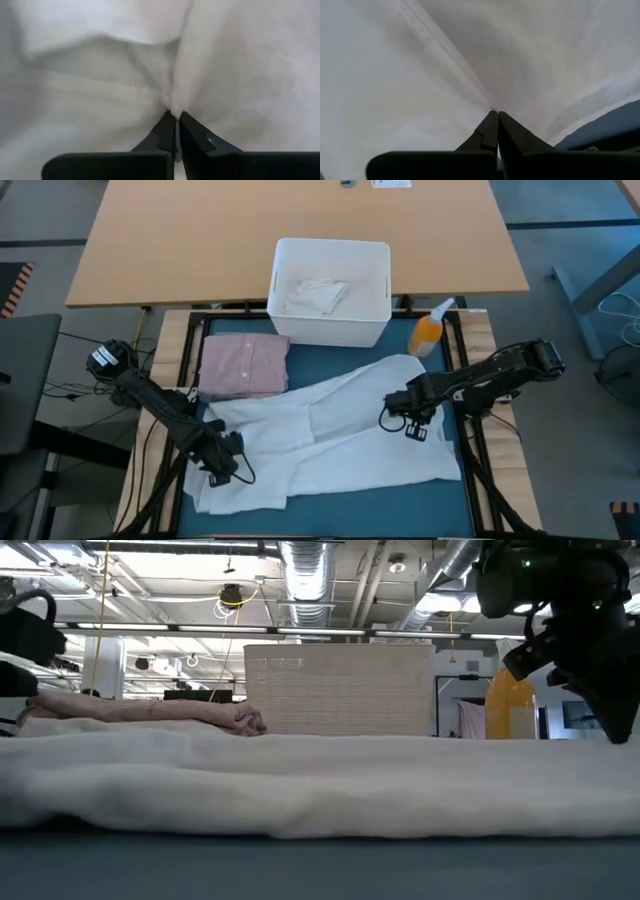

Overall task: Fold Laundry from Bin
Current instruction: Fold the white shirt

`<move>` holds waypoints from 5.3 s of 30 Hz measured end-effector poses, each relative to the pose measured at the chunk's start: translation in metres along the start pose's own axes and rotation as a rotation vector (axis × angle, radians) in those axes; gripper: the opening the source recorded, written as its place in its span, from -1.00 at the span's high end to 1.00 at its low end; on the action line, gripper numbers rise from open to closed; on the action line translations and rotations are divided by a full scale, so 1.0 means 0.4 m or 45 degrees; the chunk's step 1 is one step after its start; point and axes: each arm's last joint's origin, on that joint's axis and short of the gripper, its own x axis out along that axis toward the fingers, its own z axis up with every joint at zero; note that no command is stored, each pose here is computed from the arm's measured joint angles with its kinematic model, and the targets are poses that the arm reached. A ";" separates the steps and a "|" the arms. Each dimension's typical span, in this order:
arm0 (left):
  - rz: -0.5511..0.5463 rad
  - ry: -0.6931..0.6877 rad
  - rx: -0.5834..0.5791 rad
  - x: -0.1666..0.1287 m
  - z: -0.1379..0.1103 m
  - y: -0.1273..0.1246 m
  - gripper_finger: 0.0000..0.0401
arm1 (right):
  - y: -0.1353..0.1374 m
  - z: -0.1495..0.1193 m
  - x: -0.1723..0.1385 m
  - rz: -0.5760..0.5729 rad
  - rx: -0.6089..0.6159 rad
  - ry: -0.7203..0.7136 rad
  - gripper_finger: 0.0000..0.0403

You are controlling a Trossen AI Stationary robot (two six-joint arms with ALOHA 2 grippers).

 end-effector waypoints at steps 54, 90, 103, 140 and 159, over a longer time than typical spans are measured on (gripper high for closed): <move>-0.050 -0.352 0.311 -0.079 0.055 -0.046 0.18 | 0.014 0.022 -0.001 0.074 -0.015 -0.119 0.77; -0.101 -0.265 0.365 -0.023 0.078 -0.050 0.99 | 0.009 0.016 -0.001 0.048 -0.051 -0.084 0.77; 0.085 -0.286 0.371 -0.120 0.085 -0.042 1.00 | 0.010 0.004 -0.021 -0.002 -0.062 -0.048 0.80; -0.166 -0.164 0.328 -0.191 0.060 -0.056 0.43 | 0.376 -0.024 -0.099 0.549 -0.652 -0.779 0.91; -0.220 -0.139 0.168 -0.142 -0.100 -0.167 0.43 | 0.456 -0.044 0.105 0.240 -0.539 -0.436 0.91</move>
